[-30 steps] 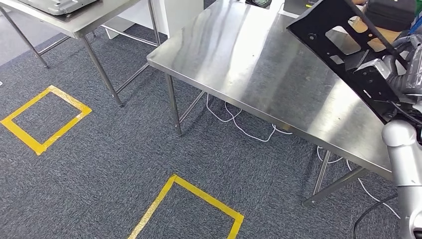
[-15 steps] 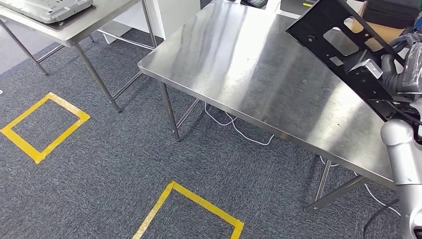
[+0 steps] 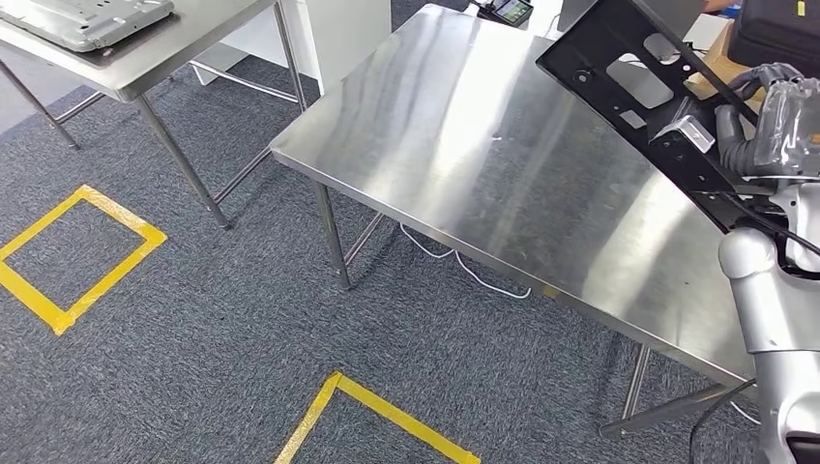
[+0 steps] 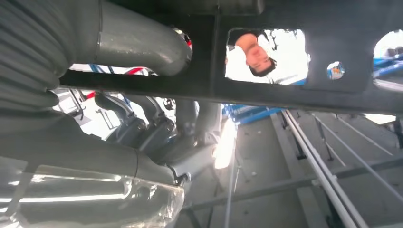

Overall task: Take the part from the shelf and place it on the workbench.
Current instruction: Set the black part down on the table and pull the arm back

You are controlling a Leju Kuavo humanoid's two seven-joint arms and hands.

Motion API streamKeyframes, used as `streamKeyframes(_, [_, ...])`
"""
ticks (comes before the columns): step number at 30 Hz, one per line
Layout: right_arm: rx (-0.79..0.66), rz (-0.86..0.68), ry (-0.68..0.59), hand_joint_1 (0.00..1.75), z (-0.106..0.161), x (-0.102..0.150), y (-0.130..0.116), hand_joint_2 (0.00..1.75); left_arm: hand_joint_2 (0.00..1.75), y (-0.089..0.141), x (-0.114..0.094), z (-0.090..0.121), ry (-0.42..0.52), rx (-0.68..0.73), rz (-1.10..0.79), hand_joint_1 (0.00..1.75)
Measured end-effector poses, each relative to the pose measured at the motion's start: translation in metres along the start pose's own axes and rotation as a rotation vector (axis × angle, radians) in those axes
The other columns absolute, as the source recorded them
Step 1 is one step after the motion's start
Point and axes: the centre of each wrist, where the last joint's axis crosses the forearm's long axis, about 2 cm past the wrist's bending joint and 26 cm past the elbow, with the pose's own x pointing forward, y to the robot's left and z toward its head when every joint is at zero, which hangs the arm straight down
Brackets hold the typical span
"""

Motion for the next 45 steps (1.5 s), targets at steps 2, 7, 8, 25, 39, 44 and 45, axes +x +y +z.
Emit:
streamKeyframes(2, [0.014,0.001,0.001,1.75,0.002,0.0,0.004,1.75,0.0,0.0,-0.001,0.001,0.004,0.001,0.0,0.0])
streamKeyframes(7, [0.037,0.005,-0.001,1.75,0.006,0.004,0.012,1.75,0.0,0.002,-0.003,0.001,0.008,0.004,0.001,0.0])
streamKeyframes(8, [0.04,0.006,-0.001,1.75,0.007,0.005,0.014,1.75,0.0,0.002,-0.003,0.001,0.008,0.005,0.001,0.0])
streamKeyframes(25, [0.04,-0.011,-0.003,1.75,0.0,0.017,0.022,1.75,0.0,0.006,-0.002,0.001,0.014,0.07,-0.038,0.0])
streamKeyframes(39, [0.034,-0.009,-0.005,1.75,-0.004,0.018,0.03,1.75,0.0,0.0,0.0,0.0,-0.037,0.088,-0.059,0.0])
streamKeyframes(44, [0.017,0.062,-0.016,1.75,-0.005,0.021,0.033,1.75,0.0,0.0,-0.002,0.001,-0.069,0.083,-0.067,0.0])
streamKeyframes(45, [0.012,0.092,-0.019,1.75,-0.005,0.021,0.035,1.75,0.0,0.0,-0.002,0.001,-0.075,0.079,-0.066,0.0])
